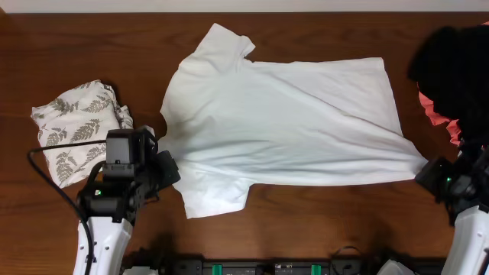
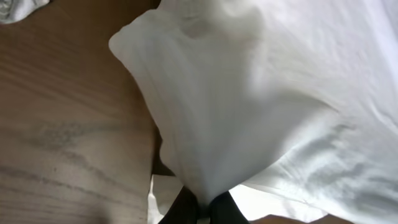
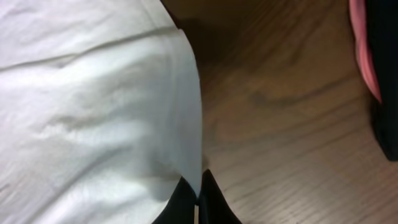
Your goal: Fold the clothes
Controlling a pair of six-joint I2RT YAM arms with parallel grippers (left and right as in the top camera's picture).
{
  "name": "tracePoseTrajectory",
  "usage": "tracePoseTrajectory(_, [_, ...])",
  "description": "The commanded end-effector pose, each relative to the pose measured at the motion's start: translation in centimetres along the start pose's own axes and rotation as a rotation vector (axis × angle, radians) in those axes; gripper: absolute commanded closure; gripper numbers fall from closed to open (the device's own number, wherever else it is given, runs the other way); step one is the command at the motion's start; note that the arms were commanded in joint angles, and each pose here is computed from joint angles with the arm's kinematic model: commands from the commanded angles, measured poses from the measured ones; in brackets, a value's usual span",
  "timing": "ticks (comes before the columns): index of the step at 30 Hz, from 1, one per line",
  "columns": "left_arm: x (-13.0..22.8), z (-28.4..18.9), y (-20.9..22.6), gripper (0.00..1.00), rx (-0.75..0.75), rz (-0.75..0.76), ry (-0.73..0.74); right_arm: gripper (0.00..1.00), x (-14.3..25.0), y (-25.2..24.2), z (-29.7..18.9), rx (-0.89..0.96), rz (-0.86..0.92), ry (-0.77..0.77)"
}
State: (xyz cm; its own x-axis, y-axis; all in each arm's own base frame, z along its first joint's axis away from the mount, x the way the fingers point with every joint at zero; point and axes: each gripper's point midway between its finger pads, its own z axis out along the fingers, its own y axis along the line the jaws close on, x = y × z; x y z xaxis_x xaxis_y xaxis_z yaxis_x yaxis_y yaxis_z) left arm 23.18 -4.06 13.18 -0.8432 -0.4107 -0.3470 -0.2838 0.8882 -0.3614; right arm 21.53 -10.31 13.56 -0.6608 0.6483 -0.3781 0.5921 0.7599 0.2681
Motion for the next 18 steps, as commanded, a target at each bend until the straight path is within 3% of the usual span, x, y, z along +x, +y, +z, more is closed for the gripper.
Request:
tracePoseTrajectory(1, [-0.3, -0.9, 0.3, 0.94, -0.013, -0.012, -0.034, 0.99, -0.5, -0.2, -1.0, 0.018, 0.01, -0.039])
tracePoseTrajectory(13, [-0.1, -3.0, 0.0, 0.94, 0.019, -0.015, -0.105, 0.99, 0.0, -0.2, -1.1, 0.021, 0.014, -0.02])
tracePoseTrajectory(18, [-1.4, -3.2, 0.9, 0.94, -0.04, -0.037, -0.171, 0.99, -1.0, -0.1, -1.0, 0.015, 0.006, -0.056])
